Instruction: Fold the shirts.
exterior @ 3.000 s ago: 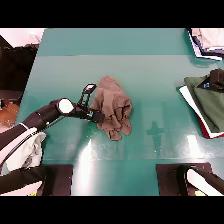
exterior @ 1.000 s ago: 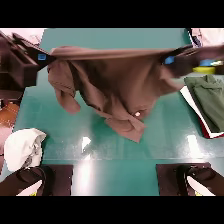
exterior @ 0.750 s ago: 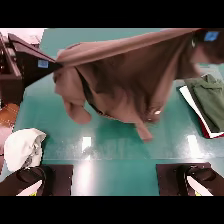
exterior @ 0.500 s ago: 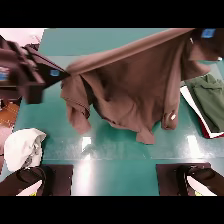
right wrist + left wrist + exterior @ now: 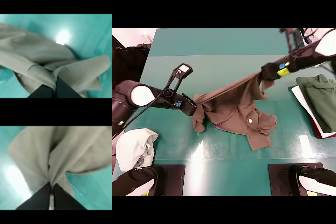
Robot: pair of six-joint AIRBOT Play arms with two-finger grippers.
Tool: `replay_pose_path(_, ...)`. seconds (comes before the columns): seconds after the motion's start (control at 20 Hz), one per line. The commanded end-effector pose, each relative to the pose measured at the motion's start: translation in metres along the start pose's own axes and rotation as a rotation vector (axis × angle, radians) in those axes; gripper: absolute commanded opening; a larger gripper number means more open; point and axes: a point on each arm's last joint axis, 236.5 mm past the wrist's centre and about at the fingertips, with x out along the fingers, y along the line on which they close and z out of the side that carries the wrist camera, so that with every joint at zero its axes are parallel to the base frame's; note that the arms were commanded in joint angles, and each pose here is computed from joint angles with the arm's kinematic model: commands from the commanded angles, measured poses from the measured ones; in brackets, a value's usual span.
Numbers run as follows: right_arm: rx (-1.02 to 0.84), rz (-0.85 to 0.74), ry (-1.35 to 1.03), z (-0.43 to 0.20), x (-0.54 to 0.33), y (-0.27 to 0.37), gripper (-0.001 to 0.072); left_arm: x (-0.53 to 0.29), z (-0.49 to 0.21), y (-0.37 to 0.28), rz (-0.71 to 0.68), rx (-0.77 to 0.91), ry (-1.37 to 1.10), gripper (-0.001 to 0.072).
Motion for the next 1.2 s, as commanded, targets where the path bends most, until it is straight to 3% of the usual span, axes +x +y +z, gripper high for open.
replay_pose_path(0.0, 0.033, 0.012, 0.079, -0.025, 0.026, -0.006, 0.0012, 0.002, 0.02, 0.043, 0.025, -0.188, -0.101, 0.0457)
replay_pose_path(0.15, 0.023, 0.013, 0.031, -0.02, 0.011, -0.001, 0.0012, -0.029, 0.01, 0.07, 0.009, -0.301, -0.059, 0.0464)
replay_pose_path(0.4, 0.006, 0.018, -0.05, -0.01, -0.012, 0.007, 0.0012, -0.009, -0.004, 0.027, -0.241, -0.334, -0.056, 0.0466)
replay_pose_path(0.45, 0.004, 0.017, -0.055, -0.009, -0.014, 0.007, 0.0012, -0.005, 0.003, 0.015, -0.301, -0.339, -0.094, 0.0573)
replay_pose_path(0.5, 0.004, 0.018, -0.057, -0.009, -0.015, 0.007, 0.0013, -0.001, 0.008, 0.005, -0.349, -0.338, -0.118, 0.0624)
replay_pose_path(0.65, 0.004, 0.019, -0.048, -0.011, -0.015, 0.008, 0.0012, 0.019, -0.009, -0.024, -0.394, -0.306, -0.071, 0.0625)
replay_pose_path(1.15, 0.01, 0.022, -0.044, -0.012, -0.015, 0.008, 0.0013, 0.076, -0.013, -0.058, -0.246, -0.254, -0.147, 0.0625)
